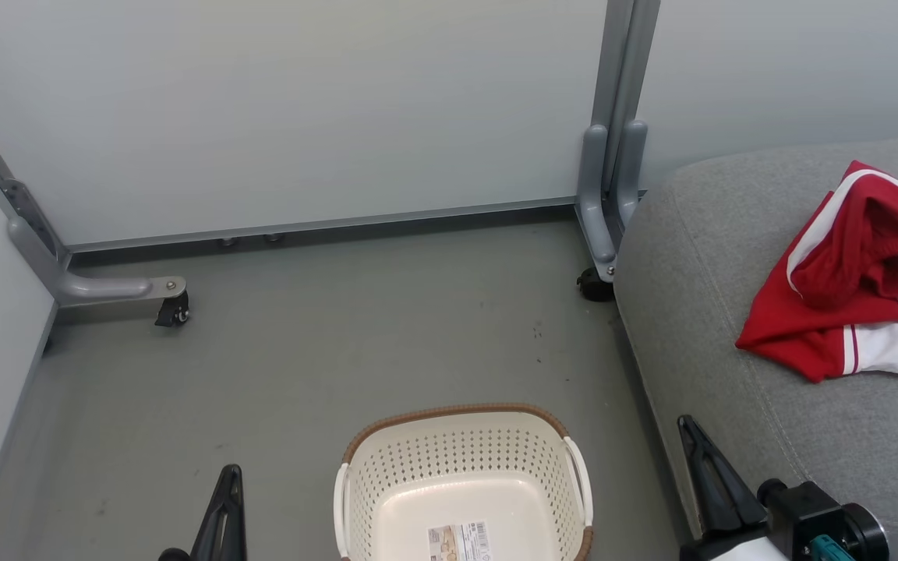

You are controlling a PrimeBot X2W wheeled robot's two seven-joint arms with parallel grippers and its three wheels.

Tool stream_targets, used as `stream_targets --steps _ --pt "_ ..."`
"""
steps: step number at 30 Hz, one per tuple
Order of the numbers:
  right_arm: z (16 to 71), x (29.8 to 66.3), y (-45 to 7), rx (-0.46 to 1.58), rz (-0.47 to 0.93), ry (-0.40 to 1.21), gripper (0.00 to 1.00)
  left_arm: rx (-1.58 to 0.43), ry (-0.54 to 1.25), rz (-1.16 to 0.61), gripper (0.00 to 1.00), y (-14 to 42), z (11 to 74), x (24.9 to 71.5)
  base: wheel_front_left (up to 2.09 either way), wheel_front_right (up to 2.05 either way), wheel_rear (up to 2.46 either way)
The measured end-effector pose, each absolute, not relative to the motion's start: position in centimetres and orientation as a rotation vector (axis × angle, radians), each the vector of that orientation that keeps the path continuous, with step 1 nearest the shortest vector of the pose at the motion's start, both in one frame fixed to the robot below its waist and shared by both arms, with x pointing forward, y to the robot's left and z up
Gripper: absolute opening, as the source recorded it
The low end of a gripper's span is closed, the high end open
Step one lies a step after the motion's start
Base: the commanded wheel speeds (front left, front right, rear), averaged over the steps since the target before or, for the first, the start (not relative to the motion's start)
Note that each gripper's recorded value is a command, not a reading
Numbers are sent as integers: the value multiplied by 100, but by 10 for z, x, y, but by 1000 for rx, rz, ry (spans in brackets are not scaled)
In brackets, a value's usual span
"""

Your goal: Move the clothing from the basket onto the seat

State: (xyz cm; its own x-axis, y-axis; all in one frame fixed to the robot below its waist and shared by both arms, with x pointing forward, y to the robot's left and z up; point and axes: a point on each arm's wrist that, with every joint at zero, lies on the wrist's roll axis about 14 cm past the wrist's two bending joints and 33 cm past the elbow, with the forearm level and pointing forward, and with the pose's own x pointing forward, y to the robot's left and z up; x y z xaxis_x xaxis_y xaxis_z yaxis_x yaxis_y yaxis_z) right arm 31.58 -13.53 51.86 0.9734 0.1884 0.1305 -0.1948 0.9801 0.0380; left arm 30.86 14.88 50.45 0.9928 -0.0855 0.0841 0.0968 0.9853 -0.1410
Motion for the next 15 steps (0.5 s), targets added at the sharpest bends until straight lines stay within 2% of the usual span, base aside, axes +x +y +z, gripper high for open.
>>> stream_targets --steps 7,15 --pt "496 312 -136 57 190 -54 0 -146 -12 -93 0 147 484 305 0 0 0" --pt "489 314 -144 213 148 -14 0 -293 38 -56 0 153 474 307 0 0 0"
